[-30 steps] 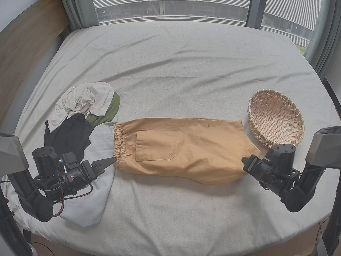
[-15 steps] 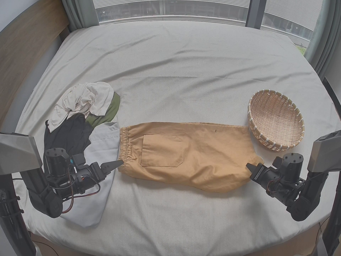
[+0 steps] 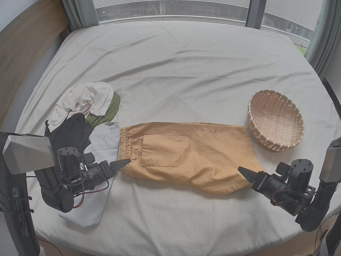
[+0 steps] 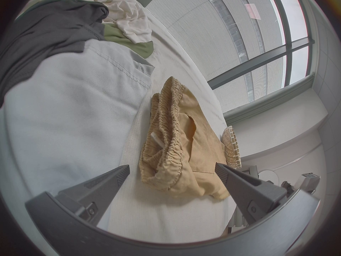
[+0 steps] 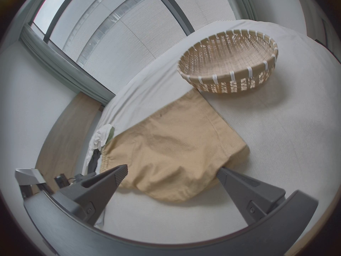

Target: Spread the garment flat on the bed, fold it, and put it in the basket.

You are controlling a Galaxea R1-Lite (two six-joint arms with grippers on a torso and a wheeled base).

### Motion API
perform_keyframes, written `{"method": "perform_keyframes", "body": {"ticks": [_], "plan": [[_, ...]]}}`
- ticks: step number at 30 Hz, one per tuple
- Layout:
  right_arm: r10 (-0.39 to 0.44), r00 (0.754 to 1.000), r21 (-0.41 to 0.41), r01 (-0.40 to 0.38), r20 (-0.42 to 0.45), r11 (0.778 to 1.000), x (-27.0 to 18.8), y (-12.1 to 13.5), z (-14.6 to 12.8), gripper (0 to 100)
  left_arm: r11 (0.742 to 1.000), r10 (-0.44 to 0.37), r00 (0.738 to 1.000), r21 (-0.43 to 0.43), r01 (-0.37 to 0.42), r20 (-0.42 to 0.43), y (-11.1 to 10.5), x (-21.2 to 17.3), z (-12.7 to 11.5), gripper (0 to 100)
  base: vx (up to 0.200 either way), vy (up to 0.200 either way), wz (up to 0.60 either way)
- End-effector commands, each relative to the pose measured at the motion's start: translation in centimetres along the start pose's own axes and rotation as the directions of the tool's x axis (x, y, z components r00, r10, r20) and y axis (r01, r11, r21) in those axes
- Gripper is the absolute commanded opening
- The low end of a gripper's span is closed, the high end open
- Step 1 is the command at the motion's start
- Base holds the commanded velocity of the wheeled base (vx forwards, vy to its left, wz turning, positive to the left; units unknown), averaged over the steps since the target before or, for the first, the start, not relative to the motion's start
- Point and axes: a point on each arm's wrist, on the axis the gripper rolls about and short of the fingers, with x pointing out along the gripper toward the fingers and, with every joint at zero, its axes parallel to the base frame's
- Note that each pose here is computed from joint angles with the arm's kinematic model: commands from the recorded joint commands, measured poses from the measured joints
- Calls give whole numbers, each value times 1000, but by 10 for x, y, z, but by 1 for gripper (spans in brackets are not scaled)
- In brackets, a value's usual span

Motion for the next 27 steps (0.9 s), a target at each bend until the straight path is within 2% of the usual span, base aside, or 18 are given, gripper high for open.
{"method": "perform_keyframes", "body": {"ticks": [1,6,12,21,22,27], "plan": [[69,993,4,-69,93,998,-30,12,20,100,1000,-6,1000,1,6,-14,10,24,0,100,0,0,0],[92,985,5,-94,147,996,-45,15,31,100,1000,-11,1000,4,11,-10,13,39,8,100,0,0,0],[88,985,5,-89,150,996,-56,12,30,100,999,-38,999,17,38,10,9,53,20,100,0,0,0],[94,984,4,-95,153,995,-55,13,31,100,998,-57,998,-13,56,-7,3,62,17,100,0,0,0],[96,983,4,-98,154,995,-55,13,31,100,998,-59,998,-23,58,-7,2,62,17,0,0,0,0],[95,984,4,-97,152,995,-55,13,31,100,997,-56,998,-54,56,-5,4,60,16,0,0,0,0]]}}
